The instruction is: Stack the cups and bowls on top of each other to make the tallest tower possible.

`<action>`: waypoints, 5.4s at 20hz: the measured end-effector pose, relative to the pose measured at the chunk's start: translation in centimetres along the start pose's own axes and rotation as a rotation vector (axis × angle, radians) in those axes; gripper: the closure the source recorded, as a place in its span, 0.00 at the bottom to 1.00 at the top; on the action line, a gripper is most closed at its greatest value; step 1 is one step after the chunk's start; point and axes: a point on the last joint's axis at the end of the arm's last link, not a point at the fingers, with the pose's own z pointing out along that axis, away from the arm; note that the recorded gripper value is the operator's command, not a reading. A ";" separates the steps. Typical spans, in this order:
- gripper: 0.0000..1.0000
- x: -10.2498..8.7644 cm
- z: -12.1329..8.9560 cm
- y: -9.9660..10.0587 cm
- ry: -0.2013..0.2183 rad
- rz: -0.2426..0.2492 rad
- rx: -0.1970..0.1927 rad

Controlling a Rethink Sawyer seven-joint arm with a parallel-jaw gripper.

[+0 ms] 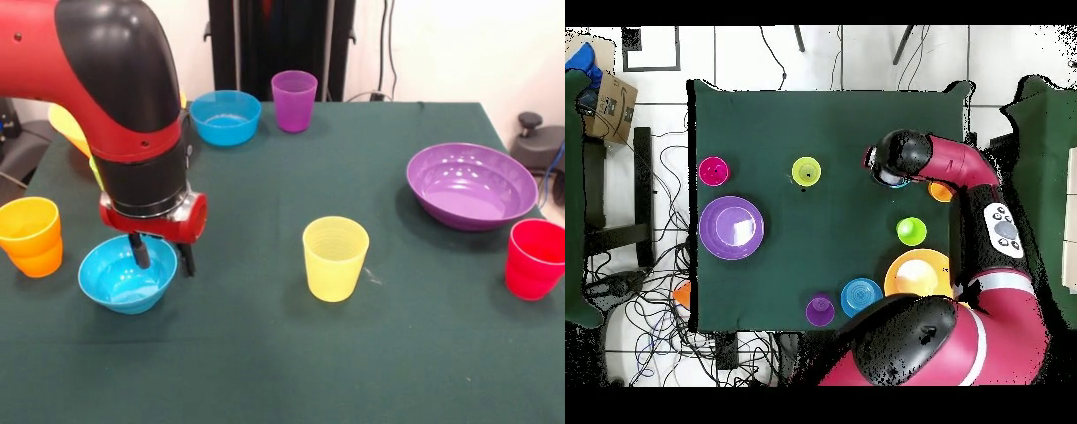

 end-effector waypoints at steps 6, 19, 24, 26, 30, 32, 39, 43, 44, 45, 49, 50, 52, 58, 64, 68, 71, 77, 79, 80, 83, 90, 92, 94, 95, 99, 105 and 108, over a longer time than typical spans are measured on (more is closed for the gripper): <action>0.00 1.0 1.2 1.0 0.004 -0.016 -0.006; 0.00 1.8 2.0 1.9 -0.012 -0.033 -0.011; 0.00 1.8 2.0 2.0 -0.017 -0.034 -0.011; 0.00 1.8 2.0 2.0 -0.017 -0.035 -0.011; 0.00 1.8 2.0 1.8 -0.018 -0.034 -0.009; 0.00 1.7 1.9 1.6 -0.019 -0.031 -0.009; 1.00 1.6 1.9 0.8 -0.020 -0.019 -0.011; 1.00 0.4 0.8 0.2 -0.048 -0.012 -0.005; 1.00 0.2 0.6 0.1 -0.053 -0.011 -0.003; 1.00 0.1 0.5 0.0 -0.058 -0.012 -0.001; 1.00 -0.4 0.3 -0.2 -0.069 -0.017 0.008; 1.00 -0.4 0.3 -0.2 -0.070 -0.017 0.008; 1.00 -0.5 0.3 -0.3 -0.072 -0.018 0.010; 1.00 -0.4 0.4 -0.1 -0.071 -0.021 0.011; 1.00 -0.3 0.0 0.7 -0.072 -0.033 0.012; 1.00 -0.2 -1.1 2.0 -0.075 -0.035 -0.001; 1.00 -0.4 -1.7 2.9 -0.080 -0.039 -0.003; 1.00 -0.5 -3.6 6.0 -0.101 -0.074 0.011; 1.00 -0.5 -4.4 7.4 -0.111 -0.089 0.018; 1.00 -0.4 -4.7 7.8 -0.114 -0.092 0.020; 1.00 -0.1 -6.4 10.4 -0.130 -0.097 0.037; 1.00 1.0 -9.4 14.3 -0.144 -0.049 0.075; 1.00 1.6 -10.1 15.1 -0.134 -0.041 0.092; 1.00 2.4 -10.7 15.6 -0.106 -0.040 0.118; 1.00 2.9 -11.0 15.8 -0.089 -0.040 0.134; 1.00 4.5 -11.9 16.2 -0.001 -0.045 0.191; 1.00 5.1 -12.4 16.0 0.059 -0.038 0.227; 1.00 4.9 -12.3 15.9 0.062 -0.033 0.228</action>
